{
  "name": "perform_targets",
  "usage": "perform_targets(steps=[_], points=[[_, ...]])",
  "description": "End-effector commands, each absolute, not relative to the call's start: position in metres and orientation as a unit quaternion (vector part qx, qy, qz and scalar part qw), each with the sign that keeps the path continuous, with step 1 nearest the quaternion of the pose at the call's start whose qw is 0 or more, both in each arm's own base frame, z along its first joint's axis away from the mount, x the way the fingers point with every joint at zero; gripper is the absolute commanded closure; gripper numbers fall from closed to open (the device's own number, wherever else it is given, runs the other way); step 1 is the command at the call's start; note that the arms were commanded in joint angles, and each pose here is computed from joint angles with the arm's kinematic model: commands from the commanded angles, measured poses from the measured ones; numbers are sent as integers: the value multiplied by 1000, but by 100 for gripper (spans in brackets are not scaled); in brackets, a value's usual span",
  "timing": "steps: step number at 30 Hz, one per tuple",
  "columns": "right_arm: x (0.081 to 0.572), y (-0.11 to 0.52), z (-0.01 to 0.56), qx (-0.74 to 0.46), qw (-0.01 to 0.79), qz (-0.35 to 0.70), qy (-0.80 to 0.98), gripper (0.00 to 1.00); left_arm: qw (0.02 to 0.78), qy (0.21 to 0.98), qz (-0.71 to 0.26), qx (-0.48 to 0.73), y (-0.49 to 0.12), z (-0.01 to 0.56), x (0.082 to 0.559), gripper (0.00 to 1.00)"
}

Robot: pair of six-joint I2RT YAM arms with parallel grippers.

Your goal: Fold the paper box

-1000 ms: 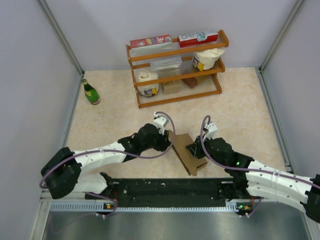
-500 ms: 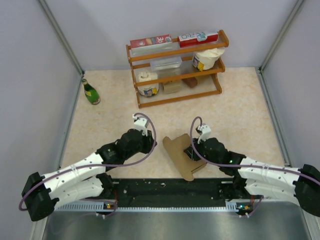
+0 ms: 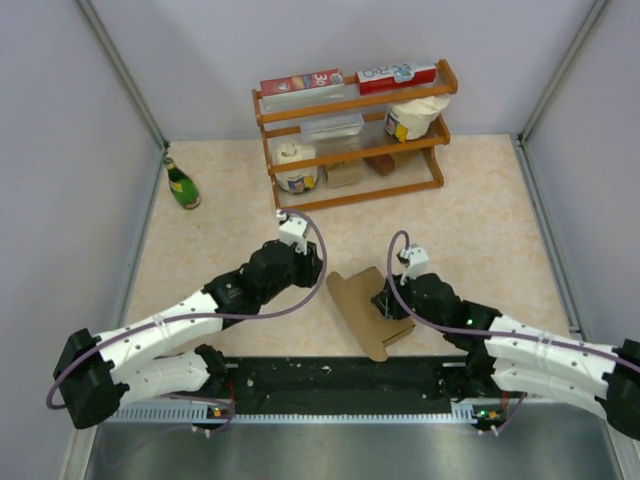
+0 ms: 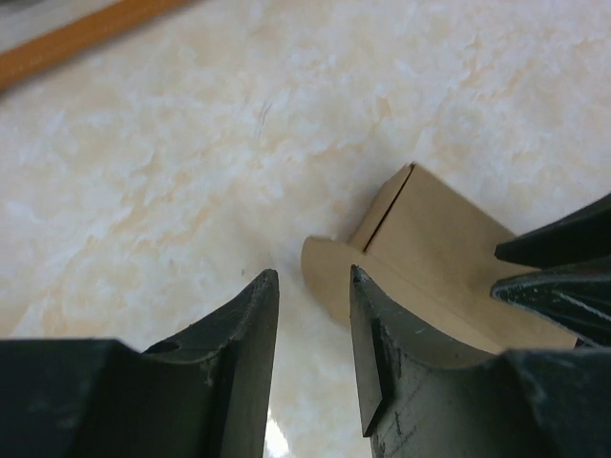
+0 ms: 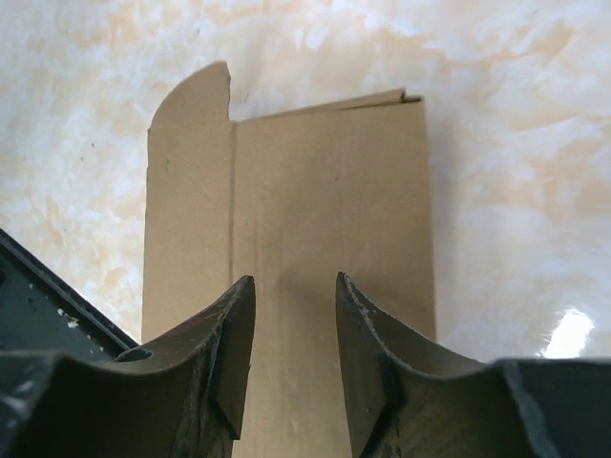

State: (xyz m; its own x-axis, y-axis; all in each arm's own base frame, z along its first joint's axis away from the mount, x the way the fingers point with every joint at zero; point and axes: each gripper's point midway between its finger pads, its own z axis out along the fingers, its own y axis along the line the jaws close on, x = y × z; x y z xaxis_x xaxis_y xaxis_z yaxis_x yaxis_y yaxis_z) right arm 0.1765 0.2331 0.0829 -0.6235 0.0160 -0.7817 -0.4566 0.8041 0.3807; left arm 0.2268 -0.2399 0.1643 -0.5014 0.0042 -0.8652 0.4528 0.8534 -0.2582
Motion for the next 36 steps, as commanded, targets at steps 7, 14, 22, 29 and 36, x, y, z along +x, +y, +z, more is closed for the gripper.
perform_targets(steps=[7,14,22,29,36], points=[[178,155,151,31,438,183,880,63,475,790,-323,215,-329,209,300,63],[127,124,108,87,285,101,949,90,370,848,-275,262,-353,149,324,80],[87,117,65,105,182,87,974,100,314,877,-249,266,-344,105,323,100],[81,148,44,92,146,141,975,100,266,884,-272,270,-347,79,303,100],[102,170,45,101,176,173,964,100,232,882,-303,277,-352,63,286,100]])
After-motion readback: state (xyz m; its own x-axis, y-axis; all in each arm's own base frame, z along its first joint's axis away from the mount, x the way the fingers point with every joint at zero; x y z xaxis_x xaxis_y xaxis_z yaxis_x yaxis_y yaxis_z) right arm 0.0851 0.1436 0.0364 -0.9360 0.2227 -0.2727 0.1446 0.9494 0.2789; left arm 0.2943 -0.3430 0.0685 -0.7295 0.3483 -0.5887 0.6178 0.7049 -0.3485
